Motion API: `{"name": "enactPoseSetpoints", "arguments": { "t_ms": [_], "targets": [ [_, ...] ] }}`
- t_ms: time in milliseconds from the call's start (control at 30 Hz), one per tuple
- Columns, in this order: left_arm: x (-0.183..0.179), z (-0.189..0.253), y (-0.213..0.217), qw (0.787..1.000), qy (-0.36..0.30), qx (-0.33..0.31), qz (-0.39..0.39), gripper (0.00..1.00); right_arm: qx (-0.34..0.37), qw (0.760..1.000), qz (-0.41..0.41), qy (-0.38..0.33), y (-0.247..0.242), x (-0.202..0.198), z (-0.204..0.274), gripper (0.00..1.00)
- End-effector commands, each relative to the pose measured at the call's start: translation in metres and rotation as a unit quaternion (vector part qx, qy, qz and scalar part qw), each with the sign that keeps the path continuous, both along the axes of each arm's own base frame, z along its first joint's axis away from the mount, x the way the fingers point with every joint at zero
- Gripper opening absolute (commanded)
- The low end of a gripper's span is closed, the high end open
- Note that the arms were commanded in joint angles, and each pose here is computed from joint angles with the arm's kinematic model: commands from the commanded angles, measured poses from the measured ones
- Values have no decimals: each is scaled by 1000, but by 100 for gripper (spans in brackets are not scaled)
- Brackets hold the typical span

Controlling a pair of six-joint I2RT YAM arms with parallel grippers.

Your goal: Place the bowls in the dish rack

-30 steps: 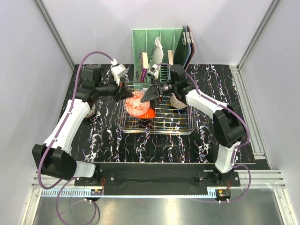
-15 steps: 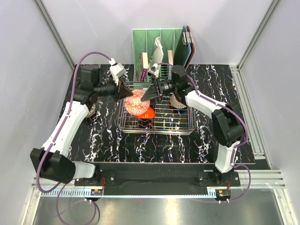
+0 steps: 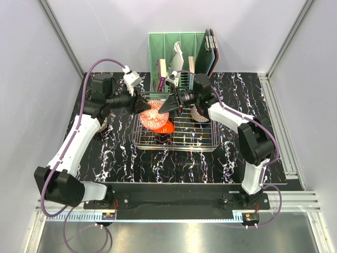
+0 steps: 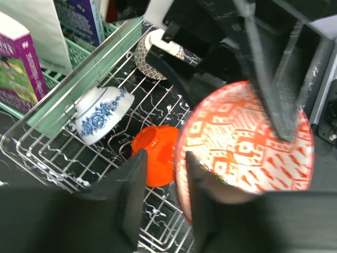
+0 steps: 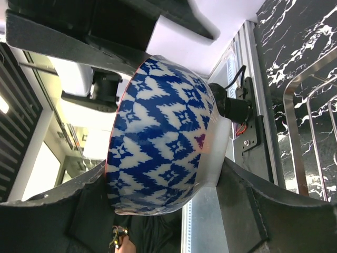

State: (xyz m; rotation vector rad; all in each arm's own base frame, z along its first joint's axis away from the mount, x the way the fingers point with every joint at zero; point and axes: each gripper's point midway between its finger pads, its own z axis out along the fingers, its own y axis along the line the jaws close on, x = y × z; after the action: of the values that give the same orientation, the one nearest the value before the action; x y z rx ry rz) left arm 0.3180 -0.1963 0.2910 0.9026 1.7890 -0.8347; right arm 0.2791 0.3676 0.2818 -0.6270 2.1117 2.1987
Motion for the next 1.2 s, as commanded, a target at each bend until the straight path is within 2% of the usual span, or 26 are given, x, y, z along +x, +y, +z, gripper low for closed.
{"name": "enactPoseSetpoints", "arguments": {
  "t_ms": [0, 33, 200, 233, 300, 333, 400, 433, 467, 533, 633, 667, 700, 767, 833, 867, 1033, 1167],
  "targets": [
    [8, 3, 2, 1000, -15, 7, 14, 51, 39, 996, 20, -76, -7, -15, 35, 0],
    [8, 4, 1, 1000, -16, 7, 14, 56, 33, 997, 17, -68, -8, -14, 32, 0],
    [10, 10, 6, 999, -26, 11, 28, 63, 23, 996, -4, -81, -12, -3, 25, 0],
    [11, 11, 7, 999, -29, 11, 30, 66, 6, 998, -9, -63, -13, -2, 21, 0],
    [12, 17, 12, 998, -34, 10, 42, 67, -6, 994, -36, -101, -15, 8, 13, 0],
    [12, 20, 15, 998, -36, 8, 47, 67, -27, 995, -45, -87, -18, 9, 7, 0],
    [15, 23, 23, 997, -39, 8, 60, 68, -45, 989, -78, -118, -25, 21, 2, 0],
    [15, 25, 26, 997, -42, 8, 66, 69, -70, 988, -87, -106, -31, 22, 0, 0],
    [16, 24, 30, 997, -41, 10, 70, 69, -80, 981, -97, -148, -35, 26, -1, 0],
    [19, 22, 42, 996, -37, 14, 85, 69, -128, 969, -133, -165, -47, 37, -8, 0],
    [20, 15, 59, 994, -31, 20, 101, 71, -183, 942, -162, -230, -65, 43, -11, 0],
    [21, 13, 64, 993, -28, 23, 108, 78, -199, 934, -171, -244, -71, 43, -9, 0],
    [21, 8, 74, 992, -21, 29, 121, 79, -231, 922, -185, -250, -80, 46, -16, 0],
    [24, 0, 91, 988, -18, 41, 147, 82, -278, 891, -207, -294, -97, 55, -21, 0],
    [25, -6, 107, 983, -16, 56, 172, 83, -317, 872, -203, -314, -113, 53, -29, 0],
    [25, -14, 116, 980, -7, 63, 187, 88, -349, 852, -212, -328, -123, 60, -36, 0],
    [28, -46, 159, 960, 19, 112, 256, 99, -439, 796, -210, -359, -163, 58, -61, 0],
    [28, -66, 187, 947, 44, 125, 292, 99, -492, 757, -215, -373, -188, 59, -73, 0]
  ]
}}
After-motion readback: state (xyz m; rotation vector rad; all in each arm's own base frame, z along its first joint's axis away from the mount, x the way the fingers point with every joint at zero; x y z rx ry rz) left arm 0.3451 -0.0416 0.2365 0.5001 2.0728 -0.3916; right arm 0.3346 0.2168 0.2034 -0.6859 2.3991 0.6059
